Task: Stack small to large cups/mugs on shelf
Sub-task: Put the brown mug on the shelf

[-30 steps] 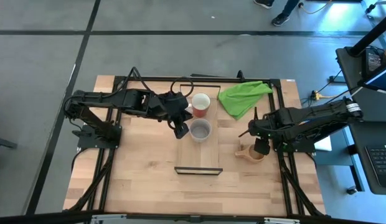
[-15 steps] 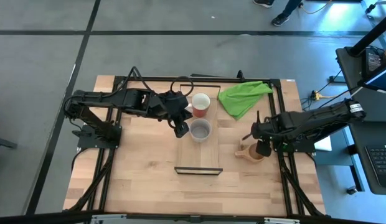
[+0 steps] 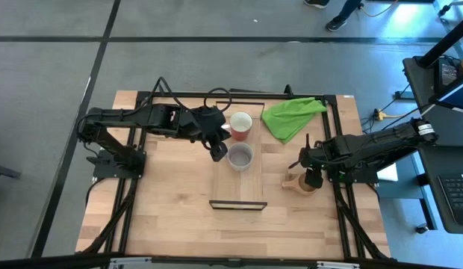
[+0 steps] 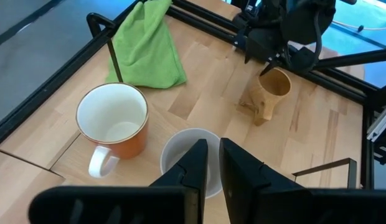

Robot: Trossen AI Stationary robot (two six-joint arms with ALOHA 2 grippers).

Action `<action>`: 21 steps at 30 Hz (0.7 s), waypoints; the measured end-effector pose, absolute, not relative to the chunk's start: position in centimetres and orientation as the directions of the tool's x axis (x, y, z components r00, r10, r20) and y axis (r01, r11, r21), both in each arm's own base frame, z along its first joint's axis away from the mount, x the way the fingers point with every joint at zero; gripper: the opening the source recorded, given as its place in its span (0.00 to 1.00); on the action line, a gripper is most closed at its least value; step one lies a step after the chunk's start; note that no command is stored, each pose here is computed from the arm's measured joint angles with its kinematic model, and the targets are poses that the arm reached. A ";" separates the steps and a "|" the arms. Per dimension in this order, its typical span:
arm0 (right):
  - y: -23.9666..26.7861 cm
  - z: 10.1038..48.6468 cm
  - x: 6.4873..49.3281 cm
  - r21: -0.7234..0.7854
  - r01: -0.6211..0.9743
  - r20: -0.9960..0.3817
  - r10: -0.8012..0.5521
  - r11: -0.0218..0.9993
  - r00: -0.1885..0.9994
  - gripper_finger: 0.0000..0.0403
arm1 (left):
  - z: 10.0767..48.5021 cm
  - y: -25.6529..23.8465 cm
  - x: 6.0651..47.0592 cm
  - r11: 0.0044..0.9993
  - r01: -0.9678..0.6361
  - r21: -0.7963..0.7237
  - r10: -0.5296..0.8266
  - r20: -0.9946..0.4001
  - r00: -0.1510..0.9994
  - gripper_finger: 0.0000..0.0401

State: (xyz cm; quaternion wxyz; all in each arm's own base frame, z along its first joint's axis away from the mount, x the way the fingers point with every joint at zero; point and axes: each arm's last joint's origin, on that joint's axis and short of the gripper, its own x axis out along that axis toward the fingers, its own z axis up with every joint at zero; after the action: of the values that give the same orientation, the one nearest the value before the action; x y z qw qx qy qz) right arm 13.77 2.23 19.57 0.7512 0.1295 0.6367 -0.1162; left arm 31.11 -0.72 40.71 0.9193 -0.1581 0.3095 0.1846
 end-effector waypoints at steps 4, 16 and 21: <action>2.3 19.0 14.2 0.019 0.344 -0.992 -0.024 0.939 0.121 0.56 | 40.7 -0.7 31.1 0.881 -0.439 -0.177 0.242 -0.628 0.740 0.09; 2.6 17.7 15.5 0.029 0.343 -0.998 0.007 0.939 0.063 0.56 | 40.7 -0.7 31.1 0.881 -0.438 -0.177 0.242 -0.628 0.740 0.09; 2.7 17.6 15.6 0.038 0.362 -0.998 0.018 0.931 0.059 0.50 | 40.7 -0.7 31.1 0.882 -0.437 -0.175 0.242 -0.628 0.740 0.09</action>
State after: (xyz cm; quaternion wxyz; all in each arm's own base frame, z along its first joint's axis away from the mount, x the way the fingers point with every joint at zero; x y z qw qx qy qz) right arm 15.60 2.66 17.60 0.7138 0.1409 0.6754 -0.1204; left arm 31.10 -0.69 40.71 0.9193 -0.1576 0.3098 0.1847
